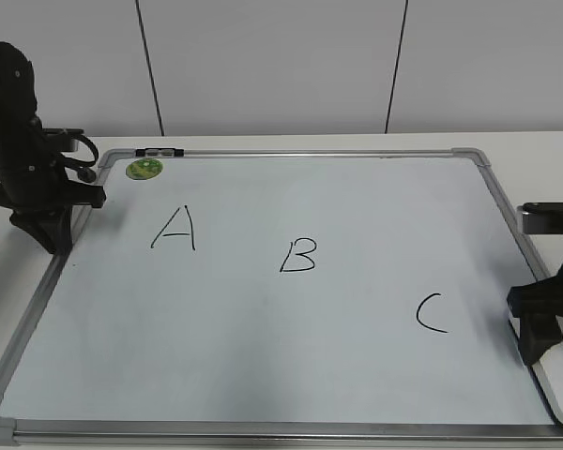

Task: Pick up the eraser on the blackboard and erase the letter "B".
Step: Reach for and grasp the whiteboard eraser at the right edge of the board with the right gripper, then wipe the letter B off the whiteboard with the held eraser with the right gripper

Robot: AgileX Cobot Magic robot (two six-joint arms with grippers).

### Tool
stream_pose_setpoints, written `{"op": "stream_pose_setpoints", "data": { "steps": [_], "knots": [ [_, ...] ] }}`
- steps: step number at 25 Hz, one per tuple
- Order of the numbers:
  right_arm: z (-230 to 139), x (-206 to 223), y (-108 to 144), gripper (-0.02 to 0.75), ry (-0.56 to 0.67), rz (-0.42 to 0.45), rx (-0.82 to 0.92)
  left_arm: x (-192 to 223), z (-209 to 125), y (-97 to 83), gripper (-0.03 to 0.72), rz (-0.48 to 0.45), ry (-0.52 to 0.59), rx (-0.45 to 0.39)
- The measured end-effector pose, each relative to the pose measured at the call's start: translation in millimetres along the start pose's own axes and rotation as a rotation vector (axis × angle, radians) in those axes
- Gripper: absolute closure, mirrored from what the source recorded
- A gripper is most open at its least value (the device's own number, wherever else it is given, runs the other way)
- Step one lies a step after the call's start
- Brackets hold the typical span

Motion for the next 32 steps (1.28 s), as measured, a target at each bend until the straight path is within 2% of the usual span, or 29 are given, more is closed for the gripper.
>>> {"op": "stream_pose_setpoints", "data": {
  "steps": [7,11,13,23,27,32],
  "knots": [
    [1,12,0,0.101,0.040,0.000,0.001,0,0,-0.4,0.615,-0.004,0.001,-0.002],
    [1,12,0,0.195,0.040,0.000,0.001,0,0,-0.4,0.615,-0.004,0.001,-0.002],
    [1,12,0,0.209,0.040,0.000,0.001,0,0,-0.4,0.615,-0.004,0.001,-0.002],
    [2,10,2,0.214,0.046,0.012,0.010,0,0,-0.6,0.615,-0.005,0.001,-0.003],
    [12,-6,6,0.214,0.061,0.043,0.013,0,0,-0.8,0.615,-0.007,0.001,-0.004],
    [46,-43,14,0.214,-0.047,0.111,-0.007,0,0,-0.8,0.615,-0.007,0.001,-0.004]
  ]
}}
Point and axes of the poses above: a point on each arm's last joint axis where the gripper is mounted, x pointing out along that axis toward the gripper, y along the wrist's bending axis when the last joint is at zero, z = x × y, the point moved 2 cm from there along x, pointing out along that axis toward the gripper, and after that the axes turned 4 degrees about -x, right-handed, at the moved point
